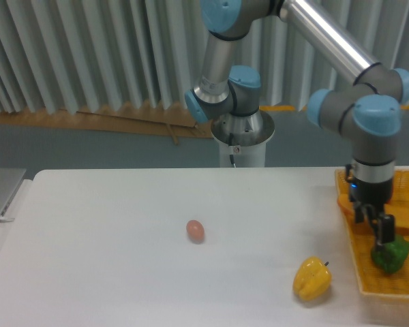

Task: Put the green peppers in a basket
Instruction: 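Lower the green pepper into the basket and open the gripper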

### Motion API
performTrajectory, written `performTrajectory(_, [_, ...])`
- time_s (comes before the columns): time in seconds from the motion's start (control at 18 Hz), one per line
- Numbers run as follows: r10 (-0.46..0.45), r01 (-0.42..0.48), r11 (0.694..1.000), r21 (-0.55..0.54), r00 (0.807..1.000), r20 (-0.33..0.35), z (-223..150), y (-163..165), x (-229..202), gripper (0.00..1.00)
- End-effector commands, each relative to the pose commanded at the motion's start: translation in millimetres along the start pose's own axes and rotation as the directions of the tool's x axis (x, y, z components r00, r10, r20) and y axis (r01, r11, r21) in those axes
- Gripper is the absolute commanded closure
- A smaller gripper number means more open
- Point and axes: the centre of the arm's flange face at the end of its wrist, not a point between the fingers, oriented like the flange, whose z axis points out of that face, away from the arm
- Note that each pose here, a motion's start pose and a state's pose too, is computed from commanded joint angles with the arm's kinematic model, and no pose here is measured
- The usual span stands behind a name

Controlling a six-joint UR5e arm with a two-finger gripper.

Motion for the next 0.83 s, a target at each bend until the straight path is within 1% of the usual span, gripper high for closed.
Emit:
performTrajectory(0.17, [0.005,-0.005,1.000,0.009,0.997,-0.077,-3.8,-5.4,6.1,0.00])
performTrajectory(0.28, [0.021,-0.021,1.000,0.006,0.994,-0.105,-13.2,-15.4,12.1,0.00])
performTrajectory(0.44, [0.029,-0.024,0.999,0.030,0.985,-0.172,-14.9,-22.2,22.0,0.00])
performTrajectory(0.61, [0.043,-0.036,0.999,0.039,0.980,-0.195,-22.7,-29.7,29.0,0.00])
performTrajectory(0.72, [0.059,-0.052,0.998,0.045,0.980,-0.190,-33.6,-41.5,34.7,0.00])
performTrajectory(0.83, [0.066,-0.058,0.997,0.046,0.977,-0.205,-33.4,-46.4,41.7,0.00])
